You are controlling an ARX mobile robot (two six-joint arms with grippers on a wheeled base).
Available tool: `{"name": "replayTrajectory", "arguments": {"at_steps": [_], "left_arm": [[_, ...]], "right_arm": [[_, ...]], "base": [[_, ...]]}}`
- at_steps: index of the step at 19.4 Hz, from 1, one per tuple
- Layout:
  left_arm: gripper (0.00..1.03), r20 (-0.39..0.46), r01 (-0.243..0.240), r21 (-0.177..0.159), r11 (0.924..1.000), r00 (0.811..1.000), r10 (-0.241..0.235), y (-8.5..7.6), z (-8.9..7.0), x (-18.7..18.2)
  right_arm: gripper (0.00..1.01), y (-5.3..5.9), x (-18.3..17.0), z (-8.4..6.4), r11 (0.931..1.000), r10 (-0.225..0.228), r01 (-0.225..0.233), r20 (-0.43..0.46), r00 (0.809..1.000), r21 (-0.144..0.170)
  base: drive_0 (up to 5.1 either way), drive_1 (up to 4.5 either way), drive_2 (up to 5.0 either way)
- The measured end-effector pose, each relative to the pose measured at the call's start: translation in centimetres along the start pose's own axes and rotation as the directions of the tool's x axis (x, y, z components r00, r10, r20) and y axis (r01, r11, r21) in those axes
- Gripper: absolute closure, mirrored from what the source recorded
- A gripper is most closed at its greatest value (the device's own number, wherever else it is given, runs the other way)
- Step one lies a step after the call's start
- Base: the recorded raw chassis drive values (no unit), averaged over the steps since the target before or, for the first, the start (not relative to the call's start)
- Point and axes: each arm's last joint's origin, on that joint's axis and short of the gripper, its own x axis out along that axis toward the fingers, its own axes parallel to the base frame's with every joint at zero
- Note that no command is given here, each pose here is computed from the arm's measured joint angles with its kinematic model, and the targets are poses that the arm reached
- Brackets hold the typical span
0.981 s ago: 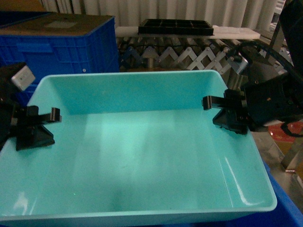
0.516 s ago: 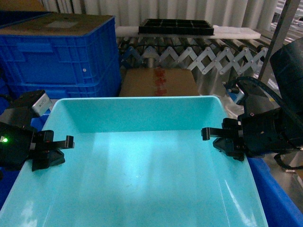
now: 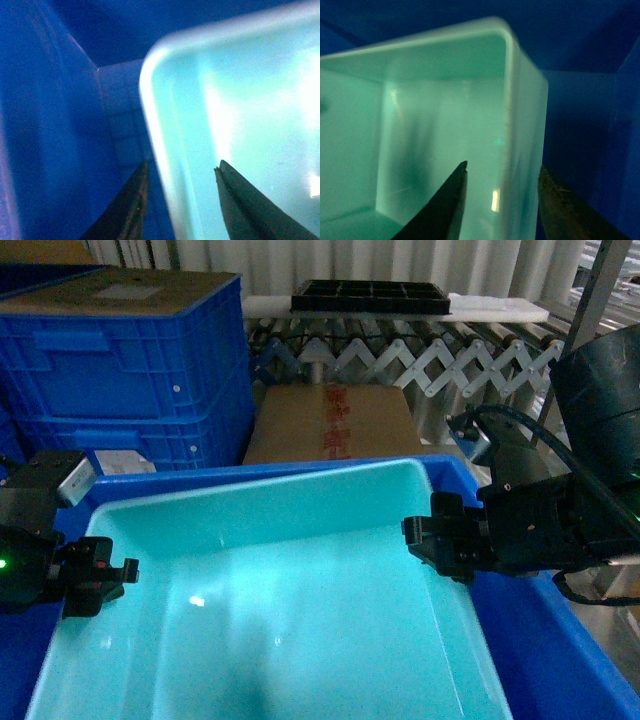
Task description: Stack blue boxes stably on right
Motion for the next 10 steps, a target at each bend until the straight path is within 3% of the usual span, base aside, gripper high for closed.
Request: {"name": "replayTrajectory", "arguments": {"at_steps": [2, 3, 5, 7, 8, 10], "left_arm": [[0.43, 0.015, 0.008, 0.001, 1.0000, 1.000, -0.008, 0.1, 0.4, -0.4], [0.42, 0.015, 0.009, 0.001, 1.0000, 1.000, -0.009, 0.1, 0.5, -0.4], [0.29, 0.041, 0.014, 0.003, 0.9999, 0.999, -0.014, 0.0, 1.1, -0.8], [0.07, 0.084, 0.026, 0.008, 0.9996, 0.996, -0.027, -0.1, 2.2, -1.8], [0.03, 0.107, 0.027, 0.011, 0.9996, 0.994, -0.028, -0.2, 2.6, -2.2], [0.05, 0.195, 0.026, 0.007, 0.9996, 0.980, -0.027, -0.5, 3.5, -3.7]], "right_arm": [[0.45, 0.6, -0.7, 0.6, 0.9998, 0.017, -0.017, 0.023, 1.000, -0.013], [0.43, 0.7, -0.7, 0.7, 0.9997, 0.019, -0.018, 0.023, 1.000, -0.015], [0.30, 1.0, -0.8, 0.7, 0.9995, 0.024, -0.024, 0.024, 0.999, -0.019], [0.08, 1.1, -0.8, 0.6, 0.9997, 0.021, -0.020, 0.013, 1.000, -0.015], [0.01, 1.2, -1.1, 0.9, 0.9999, 0.009, -0.009, 0.020, 1.000, -0.009], [0.03, 1.9, -2.9, 2.2, 0.9998, -0.020, 0.021, 0.082, 0.996, -0.003]], "base": [[0.0, 0.00, 0.0], [0.0, 0.00, 0.0], [0.0, 0.00, 0.0], [0.0, 0.00, 0.0], [0.0, 0.00, 0.0], [0.0, 0.00, 0.0]]}}
